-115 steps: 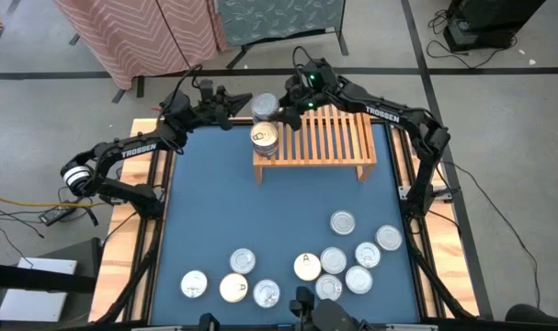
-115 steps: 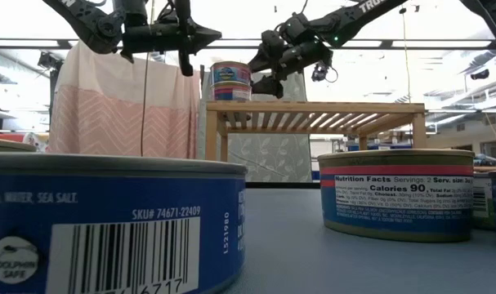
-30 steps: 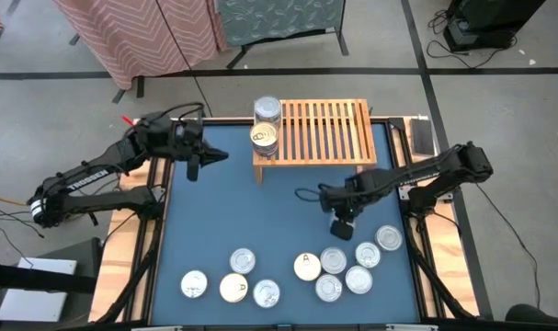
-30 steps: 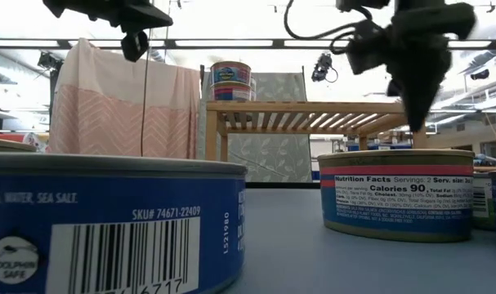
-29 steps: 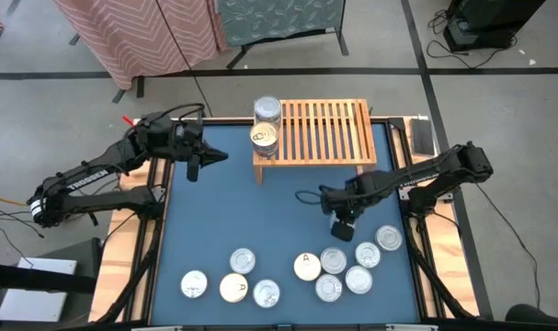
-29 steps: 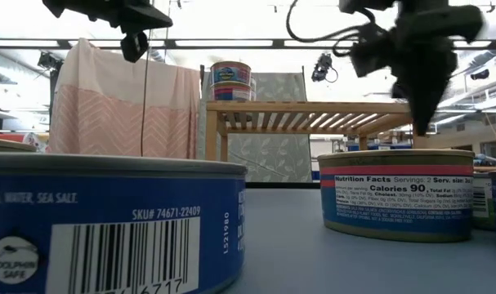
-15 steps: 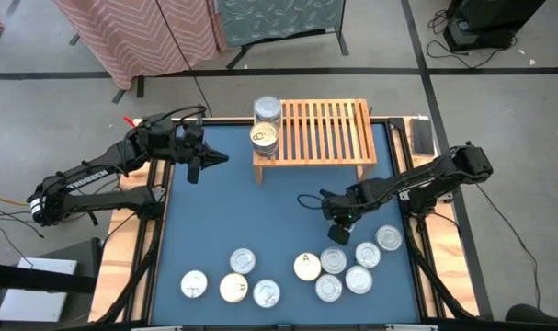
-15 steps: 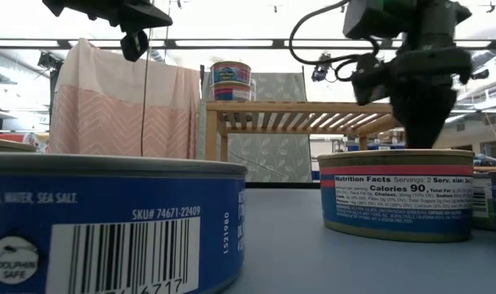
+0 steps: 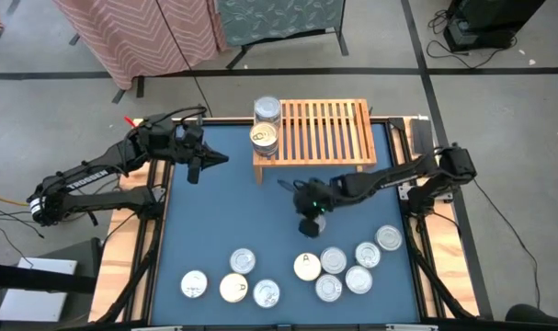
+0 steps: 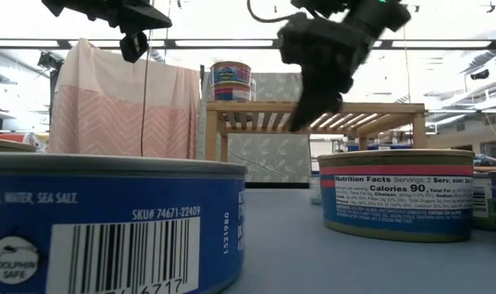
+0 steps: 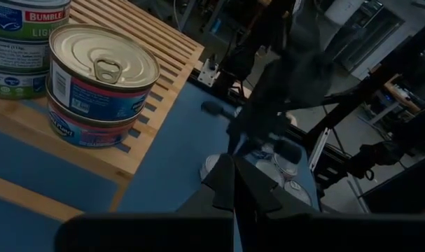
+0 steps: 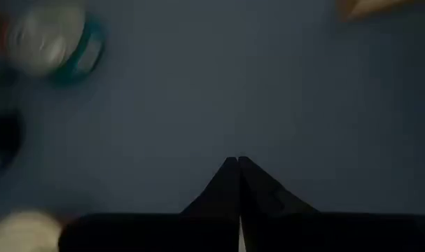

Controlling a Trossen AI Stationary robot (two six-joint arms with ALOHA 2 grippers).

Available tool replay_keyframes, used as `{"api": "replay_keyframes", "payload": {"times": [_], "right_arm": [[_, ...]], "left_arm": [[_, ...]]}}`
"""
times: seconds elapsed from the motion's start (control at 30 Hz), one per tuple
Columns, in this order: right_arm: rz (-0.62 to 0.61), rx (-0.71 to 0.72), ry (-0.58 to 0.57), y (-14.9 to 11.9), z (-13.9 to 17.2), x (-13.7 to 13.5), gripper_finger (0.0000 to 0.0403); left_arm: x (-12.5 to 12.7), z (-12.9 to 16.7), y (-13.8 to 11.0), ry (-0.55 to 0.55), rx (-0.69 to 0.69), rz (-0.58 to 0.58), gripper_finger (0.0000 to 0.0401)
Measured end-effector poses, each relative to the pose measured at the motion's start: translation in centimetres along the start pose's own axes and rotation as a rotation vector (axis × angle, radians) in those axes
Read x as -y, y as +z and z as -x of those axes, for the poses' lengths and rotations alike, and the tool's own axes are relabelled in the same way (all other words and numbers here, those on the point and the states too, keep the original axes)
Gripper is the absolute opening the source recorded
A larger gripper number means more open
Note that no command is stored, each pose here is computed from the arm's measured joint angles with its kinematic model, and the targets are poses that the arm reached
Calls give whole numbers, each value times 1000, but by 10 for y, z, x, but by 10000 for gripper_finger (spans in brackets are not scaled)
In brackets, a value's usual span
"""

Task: Stack canned seafood by type on shelf
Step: Stack the green tuna can on top of the other green tuna cans on the shelf

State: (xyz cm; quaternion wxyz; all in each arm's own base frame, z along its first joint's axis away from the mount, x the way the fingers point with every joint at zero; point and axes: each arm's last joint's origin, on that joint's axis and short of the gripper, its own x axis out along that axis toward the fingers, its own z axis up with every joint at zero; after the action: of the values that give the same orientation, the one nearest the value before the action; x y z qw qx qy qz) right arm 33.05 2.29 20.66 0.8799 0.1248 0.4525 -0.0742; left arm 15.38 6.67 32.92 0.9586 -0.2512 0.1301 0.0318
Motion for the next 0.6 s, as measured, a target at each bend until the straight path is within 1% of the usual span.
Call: {"api": "replay_keyframes", "payload": {"times": [0.07,0.13,0.2,0.27,0.37,0.47,0.6], "right_arm": [[1,8,-24,12,5,7,0],[-9,32,-7,26,15,11,3],[-30,41,8,38,30,13,7],[-54,-18,9,37,42,15,6],[-64,-113,7,23,56,9,2],[-74,-177,-2,1,67,-4,1],[-140,-261,-96,-32,49,-14,1]], "left_arm": [[0,0,0,7,-2,2,1],[-2,0,-3,30,-24,5,1],[-4,0,-10,72,-84,-20,1],[-6,1,-20,123,-175,-48,1],[-7,2,-32,180,-281,-44,1],[-3,1,-36,165,-316,-52,1],[3,-2,-36,128,-301,-77,1]]}}
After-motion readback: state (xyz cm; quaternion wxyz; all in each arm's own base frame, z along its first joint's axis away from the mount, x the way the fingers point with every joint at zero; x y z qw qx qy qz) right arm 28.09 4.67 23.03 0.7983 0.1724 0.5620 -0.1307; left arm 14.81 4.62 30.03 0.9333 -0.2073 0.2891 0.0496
